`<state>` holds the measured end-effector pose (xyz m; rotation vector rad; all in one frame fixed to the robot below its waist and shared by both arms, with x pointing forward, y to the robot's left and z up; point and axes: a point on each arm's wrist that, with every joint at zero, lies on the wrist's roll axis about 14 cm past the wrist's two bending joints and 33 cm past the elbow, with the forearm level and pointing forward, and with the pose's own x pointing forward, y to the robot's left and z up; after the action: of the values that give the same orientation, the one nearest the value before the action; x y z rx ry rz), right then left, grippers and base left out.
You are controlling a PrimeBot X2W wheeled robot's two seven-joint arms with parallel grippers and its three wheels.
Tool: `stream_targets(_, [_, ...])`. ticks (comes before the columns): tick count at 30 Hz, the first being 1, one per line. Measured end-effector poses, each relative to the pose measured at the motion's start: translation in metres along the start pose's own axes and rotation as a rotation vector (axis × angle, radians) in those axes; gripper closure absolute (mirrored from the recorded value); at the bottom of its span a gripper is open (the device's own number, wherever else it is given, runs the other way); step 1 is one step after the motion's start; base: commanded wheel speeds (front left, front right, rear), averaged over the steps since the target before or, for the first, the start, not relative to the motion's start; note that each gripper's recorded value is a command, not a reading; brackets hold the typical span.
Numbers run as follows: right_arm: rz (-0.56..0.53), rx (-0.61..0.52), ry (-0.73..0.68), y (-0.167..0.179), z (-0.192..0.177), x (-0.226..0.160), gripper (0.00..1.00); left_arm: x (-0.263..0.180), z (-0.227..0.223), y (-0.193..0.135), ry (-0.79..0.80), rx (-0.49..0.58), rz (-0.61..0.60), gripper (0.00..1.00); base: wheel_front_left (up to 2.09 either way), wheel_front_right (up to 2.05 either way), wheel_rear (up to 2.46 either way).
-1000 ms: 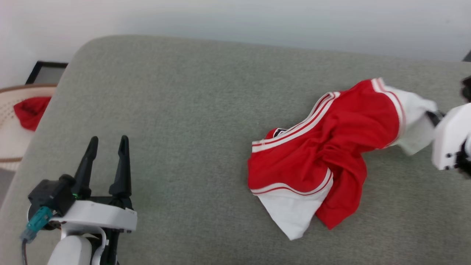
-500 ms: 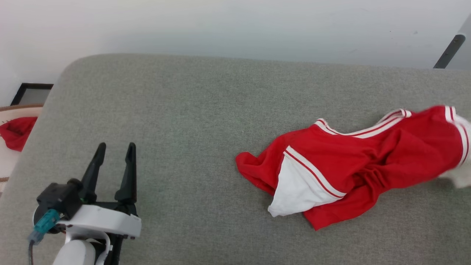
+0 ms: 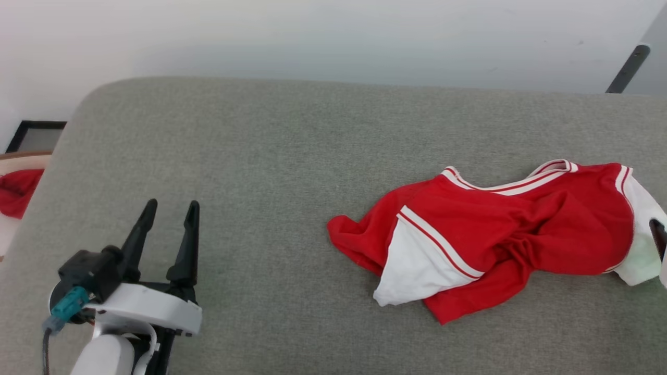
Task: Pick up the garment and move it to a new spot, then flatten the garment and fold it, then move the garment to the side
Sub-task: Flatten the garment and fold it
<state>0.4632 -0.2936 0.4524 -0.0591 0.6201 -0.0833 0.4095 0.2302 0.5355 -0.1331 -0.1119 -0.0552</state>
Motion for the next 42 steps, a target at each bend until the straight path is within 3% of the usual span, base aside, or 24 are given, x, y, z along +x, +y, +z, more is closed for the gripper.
stream_targets(9, [0.030,-0.012,-0.266,0.006,0.066,-0.027,0.00,0.012,0.002,-0.028,0.092,-0.038,-0.114,0.00,0.00,0.00,0.00])
stream_targets(15, [0.046,0.002,-0.448,0.011,0.091,-0.057,0.00,0.024,0.008,-0.068,0.219,-0.097,-0.260,0.00,0.00,0.00,0.00])
stream_targets(28, [0.024,0.109,-0.621,0.016,0.076,-0.104,0.00,0.030,0.000,-0.154,0.636,-0.152,-0.524,0.00,0.00,0.00,0.00])
stream_targets(34, [-0.010,0.149,-0.622,0.010,0.062,-0.114,0.00,0.015,-0.032,-0.173,0.889,-0.129,-0.552,0.00,0.00,0.00,0.00])
stream_targets(42, [-0.052,0.180,-0.611,0.001,0.049,-0.116,0.00,-0.001,-0.071,-0.183,1.107,-0.104,-0.565,0.00,0.00,0.00,0.00])
